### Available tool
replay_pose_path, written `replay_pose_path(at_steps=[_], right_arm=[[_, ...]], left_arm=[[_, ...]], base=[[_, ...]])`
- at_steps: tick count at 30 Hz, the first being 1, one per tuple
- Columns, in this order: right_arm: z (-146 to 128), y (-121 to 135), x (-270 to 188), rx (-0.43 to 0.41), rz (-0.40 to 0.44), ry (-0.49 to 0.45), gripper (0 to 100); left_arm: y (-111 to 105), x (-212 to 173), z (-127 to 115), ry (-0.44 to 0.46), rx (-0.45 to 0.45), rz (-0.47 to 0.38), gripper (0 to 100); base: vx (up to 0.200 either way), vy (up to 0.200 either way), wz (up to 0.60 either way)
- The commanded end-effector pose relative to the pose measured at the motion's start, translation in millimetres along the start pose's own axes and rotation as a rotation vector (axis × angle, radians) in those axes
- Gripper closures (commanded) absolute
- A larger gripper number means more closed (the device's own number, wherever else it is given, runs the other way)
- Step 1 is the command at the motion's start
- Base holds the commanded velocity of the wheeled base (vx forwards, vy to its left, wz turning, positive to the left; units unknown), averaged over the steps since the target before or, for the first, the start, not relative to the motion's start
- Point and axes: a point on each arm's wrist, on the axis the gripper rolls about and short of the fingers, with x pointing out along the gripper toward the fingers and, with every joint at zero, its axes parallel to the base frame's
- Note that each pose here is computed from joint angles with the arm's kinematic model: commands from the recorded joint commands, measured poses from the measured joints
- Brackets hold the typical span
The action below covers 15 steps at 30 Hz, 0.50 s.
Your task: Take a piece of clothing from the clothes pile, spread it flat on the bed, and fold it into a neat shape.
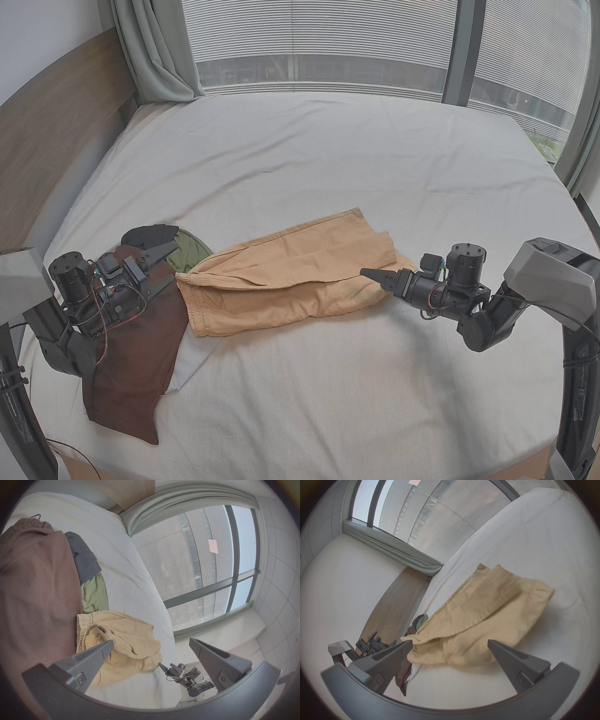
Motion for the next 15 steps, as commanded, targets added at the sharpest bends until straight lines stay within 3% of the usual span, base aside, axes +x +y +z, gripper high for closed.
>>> replay_pose_path(at_steps=[1, 15], right_arm=[[-19.3, 11.1, -12.4, 0.000, 0.002, 0.045, 0], [-43.8, -4.6, 4.4, 0.013, -0.016, 0.107, 0]], left_arm=[[-15.4, -6.9, -3.1, 0.017, 0.064, -0.029, 0], [-29.6, -8.9, -6.0, 0.013, 0.161, -0.053, 0]], base=[[0.000, 0.000, 0.00], [0.000, 0.000, 0.00]])
